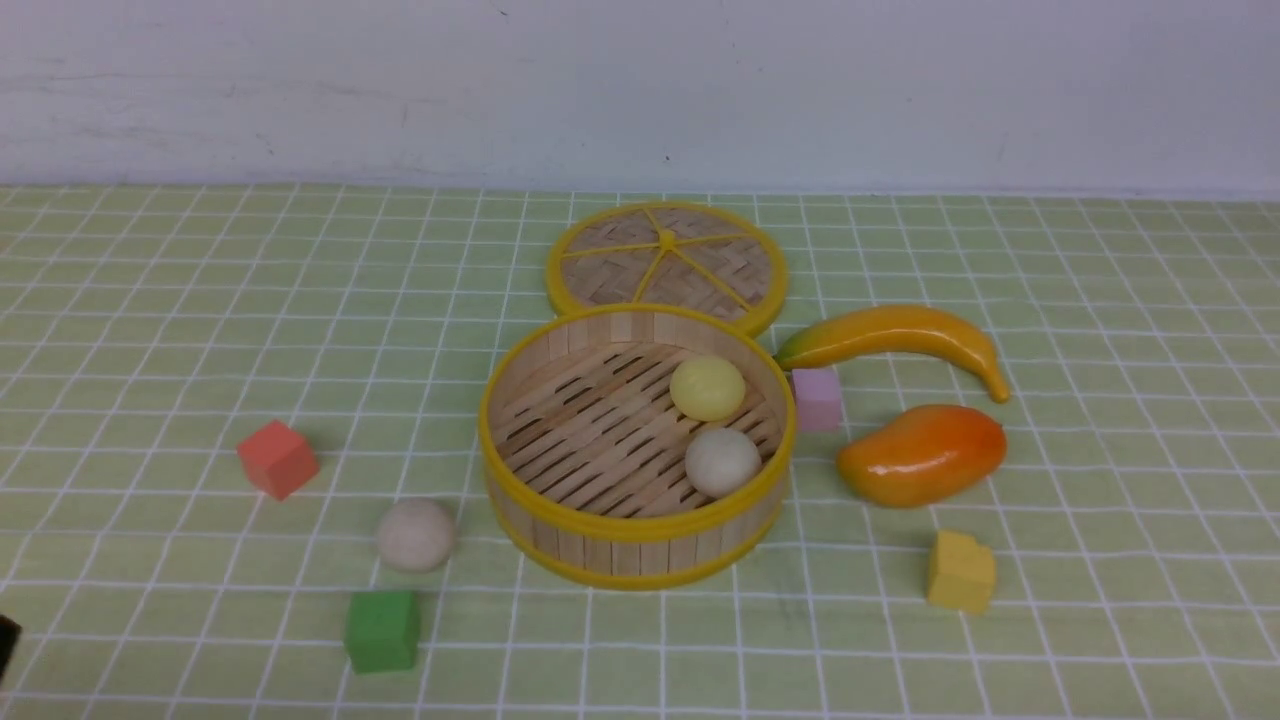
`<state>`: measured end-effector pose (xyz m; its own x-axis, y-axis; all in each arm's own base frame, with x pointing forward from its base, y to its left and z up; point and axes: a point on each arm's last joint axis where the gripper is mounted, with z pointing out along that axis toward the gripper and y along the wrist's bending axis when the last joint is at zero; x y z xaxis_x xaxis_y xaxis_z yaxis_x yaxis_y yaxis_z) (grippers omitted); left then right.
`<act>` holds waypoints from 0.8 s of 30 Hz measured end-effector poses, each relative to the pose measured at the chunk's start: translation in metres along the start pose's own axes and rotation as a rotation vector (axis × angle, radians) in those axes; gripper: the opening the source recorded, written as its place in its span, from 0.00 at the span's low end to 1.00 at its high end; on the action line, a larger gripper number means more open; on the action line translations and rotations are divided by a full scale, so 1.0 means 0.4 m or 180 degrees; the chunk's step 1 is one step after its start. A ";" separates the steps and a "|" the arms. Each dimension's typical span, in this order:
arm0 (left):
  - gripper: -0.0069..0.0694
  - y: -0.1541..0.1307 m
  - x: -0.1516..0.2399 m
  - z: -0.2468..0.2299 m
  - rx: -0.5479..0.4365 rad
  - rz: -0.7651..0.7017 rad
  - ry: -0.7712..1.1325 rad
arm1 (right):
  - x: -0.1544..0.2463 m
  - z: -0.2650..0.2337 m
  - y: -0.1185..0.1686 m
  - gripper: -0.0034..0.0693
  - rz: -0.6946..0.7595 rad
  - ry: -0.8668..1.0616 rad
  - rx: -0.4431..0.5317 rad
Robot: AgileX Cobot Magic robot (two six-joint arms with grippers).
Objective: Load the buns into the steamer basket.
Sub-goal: Use the left arm to grab a steamed stuffed bun
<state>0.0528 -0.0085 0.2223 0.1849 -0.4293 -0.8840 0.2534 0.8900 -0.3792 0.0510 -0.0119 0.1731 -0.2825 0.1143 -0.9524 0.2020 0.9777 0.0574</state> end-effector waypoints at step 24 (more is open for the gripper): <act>0.40 -0.183 -0.399 0.269 -0.0303 -0.0387 0.0924 | 0.000 0.000 0.000 0.16 0.0000 0.0000 0.0000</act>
<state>0.1070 -0.0215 0.4206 -0.1231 -0.4837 -0.8666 0.1645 0.8512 -0.4984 0.0510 -0.0119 0.1731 -0.2825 0.1143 -0.9524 0.2020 0.9777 0.0574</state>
